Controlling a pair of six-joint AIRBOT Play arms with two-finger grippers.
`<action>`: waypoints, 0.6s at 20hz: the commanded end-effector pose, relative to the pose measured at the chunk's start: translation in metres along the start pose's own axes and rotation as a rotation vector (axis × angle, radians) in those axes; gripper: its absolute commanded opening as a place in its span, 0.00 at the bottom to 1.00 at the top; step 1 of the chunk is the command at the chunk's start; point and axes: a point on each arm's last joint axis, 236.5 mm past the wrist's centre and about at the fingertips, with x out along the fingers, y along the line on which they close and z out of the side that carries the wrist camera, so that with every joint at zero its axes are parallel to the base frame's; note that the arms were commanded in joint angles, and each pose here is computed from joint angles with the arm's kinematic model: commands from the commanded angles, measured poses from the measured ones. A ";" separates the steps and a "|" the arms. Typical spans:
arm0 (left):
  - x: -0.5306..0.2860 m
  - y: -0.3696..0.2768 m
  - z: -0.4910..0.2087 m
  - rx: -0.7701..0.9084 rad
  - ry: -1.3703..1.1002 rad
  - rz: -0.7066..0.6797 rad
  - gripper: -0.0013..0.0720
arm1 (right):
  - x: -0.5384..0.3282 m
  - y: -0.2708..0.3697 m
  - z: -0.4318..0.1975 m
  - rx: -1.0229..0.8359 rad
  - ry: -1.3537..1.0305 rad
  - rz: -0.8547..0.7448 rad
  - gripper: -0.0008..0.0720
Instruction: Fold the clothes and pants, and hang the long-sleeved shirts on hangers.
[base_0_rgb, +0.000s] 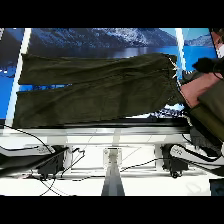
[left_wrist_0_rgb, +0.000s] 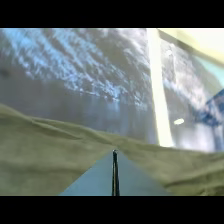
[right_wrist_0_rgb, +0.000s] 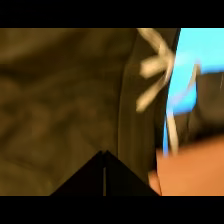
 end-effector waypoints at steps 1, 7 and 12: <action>-0.027 -0.009 0.000 0.122 0.005 0.171 0.04 | -0.010 -0.013 -0.085 0.096 0.195 -0.050 0.05; -0.035 0.059 -0.071 0.133 0.198 0.528 0.04 | 0.012 -0.004 -0.168 0.377 0.104 -0.113 0.05; 0.018 0.033 -0.147 0.259 0.311 0.496 0.04 | 0.018 -0.001 -0.179 0.585 -0.077 -0.158 0.54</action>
